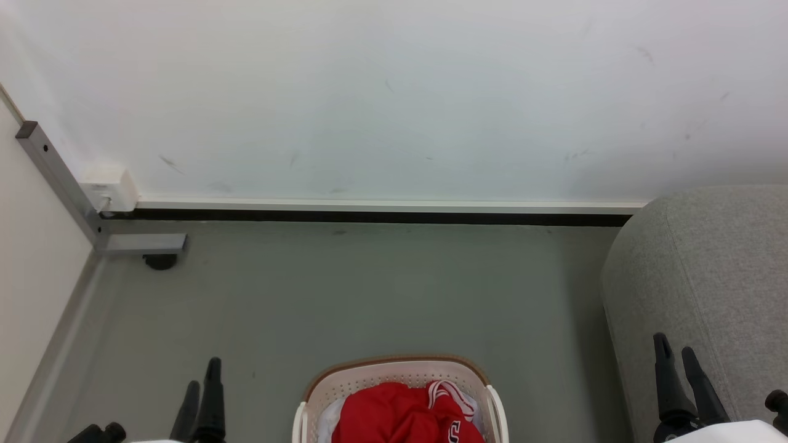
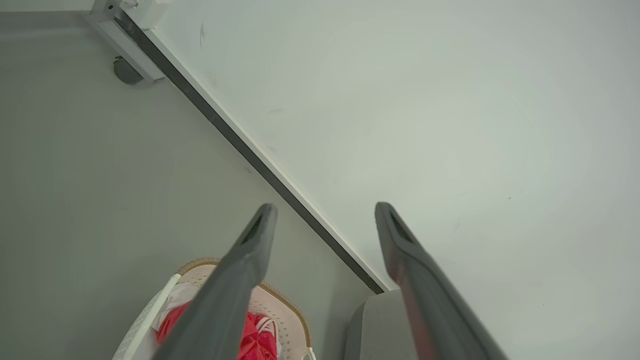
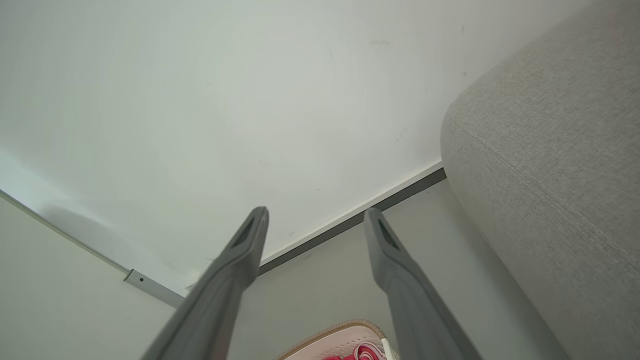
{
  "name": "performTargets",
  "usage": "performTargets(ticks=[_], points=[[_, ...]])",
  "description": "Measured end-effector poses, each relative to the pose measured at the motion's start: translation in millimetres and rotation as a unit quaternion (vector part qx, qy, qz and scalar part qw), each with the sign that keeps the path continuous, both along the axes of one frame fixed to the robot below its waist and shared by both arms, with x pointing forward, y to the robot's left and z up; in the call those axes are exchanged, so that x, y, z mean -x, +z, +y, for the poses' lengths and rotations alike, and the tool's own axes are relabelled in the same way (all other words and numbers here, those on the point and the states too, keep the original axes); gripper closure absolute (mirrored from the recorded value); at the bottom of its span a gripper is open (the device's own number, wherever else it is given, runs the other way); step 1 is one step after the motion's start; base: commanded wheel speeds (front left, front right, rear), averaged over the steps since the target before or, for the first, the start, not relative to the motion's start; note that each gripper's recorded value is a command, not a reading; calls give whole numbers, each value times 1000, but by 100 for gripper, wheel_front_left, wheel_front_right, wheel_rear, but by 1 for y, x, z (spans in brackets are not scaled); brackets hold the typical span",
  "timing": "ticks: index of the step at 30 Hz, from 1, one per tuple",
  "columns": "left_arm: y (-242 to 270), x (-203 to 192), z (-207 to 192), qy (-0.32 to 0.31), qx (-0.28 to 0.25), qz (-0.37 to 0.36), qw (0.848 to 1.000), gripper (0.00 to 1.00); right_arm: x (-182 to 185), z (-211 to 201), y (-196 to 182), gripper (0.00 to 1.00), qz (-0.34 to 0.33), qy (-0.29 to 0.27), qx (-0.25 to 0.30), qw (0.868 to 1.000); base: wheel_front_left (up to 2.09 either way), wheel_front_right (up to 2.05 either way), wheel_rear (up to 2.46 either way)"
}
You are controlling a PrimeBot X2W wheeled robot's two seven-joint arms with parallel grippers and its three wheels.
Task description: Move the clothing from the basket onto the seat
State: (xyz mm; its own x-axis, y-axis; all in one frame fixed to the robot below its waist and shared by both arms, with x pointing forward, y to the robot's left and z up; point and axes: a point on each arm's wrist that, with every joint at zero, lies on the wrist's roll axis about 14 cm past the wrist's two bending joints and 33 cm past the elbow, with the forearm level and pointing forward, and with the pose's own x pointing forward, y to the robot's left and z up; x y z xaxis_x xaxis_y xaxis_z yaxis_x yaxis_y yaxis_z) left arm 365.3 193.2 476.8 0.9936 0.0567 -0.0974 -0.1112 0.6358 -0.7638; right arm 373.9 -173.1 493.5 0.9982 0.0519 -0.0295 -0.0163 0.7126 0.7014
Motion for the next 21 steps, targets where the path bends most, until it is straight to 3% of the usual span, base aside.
performTargets(ticks=[21], points=[[6,3,-1,-6,-132,-12,991,0,1,5,4,0,-25,11,132,991,0,0,0]])
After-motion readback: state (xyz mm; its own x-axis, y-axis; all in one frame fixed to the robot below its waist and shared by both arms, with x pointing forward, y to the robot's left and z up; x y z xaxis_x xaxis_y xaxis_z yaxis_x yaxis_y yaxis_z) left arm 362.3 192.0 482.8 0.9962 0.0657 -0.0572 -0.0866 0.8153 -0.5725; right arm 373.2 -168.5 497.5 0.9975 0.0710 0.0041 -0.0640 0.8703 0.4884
